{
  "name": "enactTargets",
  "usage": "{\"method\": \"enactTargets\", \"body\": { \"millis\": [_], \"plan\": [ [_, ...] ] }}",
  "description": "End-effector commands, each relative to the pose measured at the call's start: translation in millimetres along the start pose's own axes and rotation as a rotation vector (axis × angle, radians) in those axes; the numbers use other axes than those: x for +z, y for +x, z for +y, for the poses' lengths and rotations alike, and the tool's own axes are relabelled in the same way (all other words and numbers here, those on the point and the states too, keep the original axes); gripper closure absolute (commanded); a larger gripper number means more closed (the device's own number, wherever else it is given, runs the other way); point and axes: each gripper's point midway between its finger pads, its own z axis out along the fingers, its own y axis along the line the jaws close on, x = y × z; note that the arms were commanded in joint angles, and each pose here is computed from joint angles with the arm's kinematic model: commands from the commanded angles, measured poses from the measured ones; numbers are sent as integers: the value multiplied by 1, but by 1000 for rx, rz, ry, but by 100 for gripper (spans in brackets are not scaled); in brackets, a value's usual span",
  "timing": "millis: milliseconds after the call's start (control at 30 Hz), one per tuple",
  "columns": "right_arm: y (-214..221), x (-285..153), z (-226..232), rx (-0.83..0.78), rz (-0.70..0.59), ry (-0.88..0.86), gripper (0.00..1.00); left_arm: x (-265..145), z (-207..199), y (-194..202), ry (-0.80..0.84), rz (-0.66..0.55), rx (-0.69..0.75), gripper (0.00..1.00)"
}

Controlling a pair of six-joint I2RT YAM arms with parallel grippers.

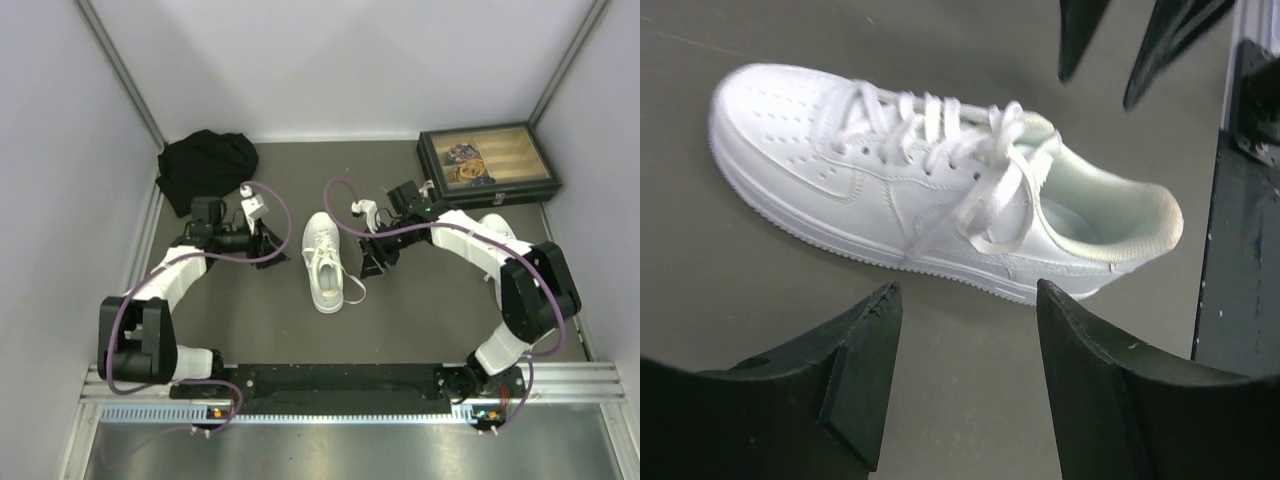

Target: Tie the shoes

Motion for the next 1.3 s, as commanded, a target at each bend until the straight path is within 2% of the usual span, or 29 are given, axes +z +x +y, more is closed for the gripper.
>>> {"method": "enactTargets", "body": {
  "millis": [0,233,500,567,633,700,733,833,1267],
  "plan": [
    [-7,14,-8,-103,-62,-10,48,-15,5,-42,-82,-121,14,39],
    [-20,39,-11,-204,-115,-69,49,-27,6,-59,-137,-190,-49,37],
    [-15,62,-5,-312,-77,-135,51,-32,6,-62,-160,-196,-62,37],
    [-11,65,-3,-316,-69,-140,54,-34,6,-63,-168,-198,-61,37],
    [-8,66,-3,-309,-65,-142,62,-34,6,-62,-171,-195,-62,37],
    [-8,62,-2,-305,-68,-135,77,-34,6,-60,-173,-191,-65,37],
    [-12,57,1,-320,-79,-125,80,-34,5,-59,-172,-189,-66,37],
    [-14,47,6,-311,-90,-125,99,-34,3,-57,-167,-183,-58,37],
    [-29,9,24,-256,-157,-90,100,-35,-6,-48,-135,-144,15,36]
  ]
}}
